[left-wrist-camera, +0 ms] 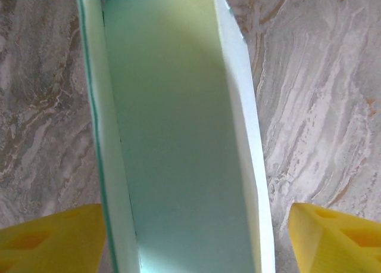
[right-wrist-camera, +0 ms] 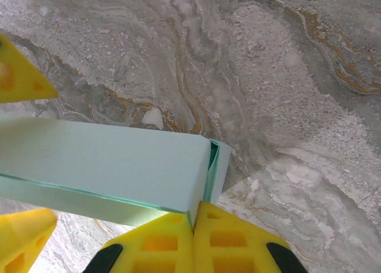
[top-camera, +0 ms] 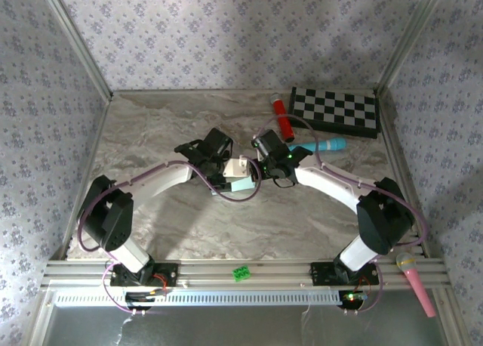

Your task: Fold the paper box

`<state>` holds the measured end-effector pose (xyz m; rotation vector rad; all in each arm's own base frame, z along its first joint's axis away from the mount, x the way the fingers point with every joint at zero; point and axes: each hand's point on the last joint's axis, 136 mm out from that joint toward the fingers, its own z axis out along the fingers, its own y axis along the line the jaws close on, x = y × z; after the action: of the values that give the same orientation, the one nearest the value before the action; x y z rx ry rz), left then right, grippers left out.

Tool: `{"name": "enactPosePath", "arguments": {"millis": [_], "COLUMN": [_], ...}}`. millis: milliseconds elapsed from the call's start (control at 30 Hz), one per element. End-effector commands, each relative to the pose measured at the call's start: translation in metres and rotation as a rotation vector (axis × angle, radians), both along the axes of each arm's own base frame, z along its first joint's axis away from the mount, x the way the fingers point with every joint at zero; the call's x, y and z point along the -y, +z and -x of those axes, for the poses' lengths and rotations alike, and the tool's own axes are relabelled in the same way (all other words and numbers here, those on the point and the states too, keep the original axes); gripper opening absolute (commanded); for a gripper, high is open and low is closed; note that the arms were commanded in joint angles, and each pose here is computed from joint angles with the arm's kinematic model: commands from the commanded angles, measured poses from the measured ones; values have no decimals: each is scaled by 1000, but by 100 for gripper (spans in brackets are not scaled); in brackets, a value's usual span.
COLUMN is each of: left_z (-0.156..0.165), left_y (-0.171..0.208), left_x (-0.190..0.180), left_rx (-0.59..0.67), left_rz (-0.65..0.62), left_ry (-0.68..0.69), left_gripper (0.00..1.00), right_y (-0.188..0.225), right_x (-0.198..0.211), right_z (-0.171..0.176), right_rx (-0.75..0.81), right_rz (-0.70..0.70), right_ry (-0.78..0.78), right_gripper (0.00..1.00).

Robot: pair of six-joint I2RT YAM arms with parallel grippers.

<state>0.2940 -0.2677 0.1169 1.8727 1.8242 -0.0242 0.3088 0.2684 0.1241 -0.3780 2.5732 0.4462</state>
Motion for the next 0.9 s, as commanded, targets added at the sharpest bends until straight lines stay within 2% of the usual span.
{"name": "enactPosePath", "arguments": {"millis": [0, 267, 400, 500, 667, 867], "left_z": [6, 9, 7, 2, -9, -5], "left_y": [38, 70, 93, 113, 143, 142], "left_x": [16, 12, 7, -2, -30, -64], "left_rx": [67, 109, 143, 163, 176, 131], "left_rz": [114, 194, 269, 356, 512, 640], "left_ry": [-51, 4, 83, 197, 479, 765], "left_gripper": [82, 88, 91, 90, 84, 81], "right_y": [-35, -22, -17, -13, -10, 5], "right_x": [21, 17, 14, 13, 10, 2], "right_z": [19, 11, 7, 5, 4, -4], "right_rx": [-124, -97, -89, -80, -78, -51], "right_rz": [95, 74, 67, 63, 55, 24], "right_ry": [-38, -44, -45, -47, -42, -35], "right_gripper": [0, 0, 1, 4, 7, 13]}}
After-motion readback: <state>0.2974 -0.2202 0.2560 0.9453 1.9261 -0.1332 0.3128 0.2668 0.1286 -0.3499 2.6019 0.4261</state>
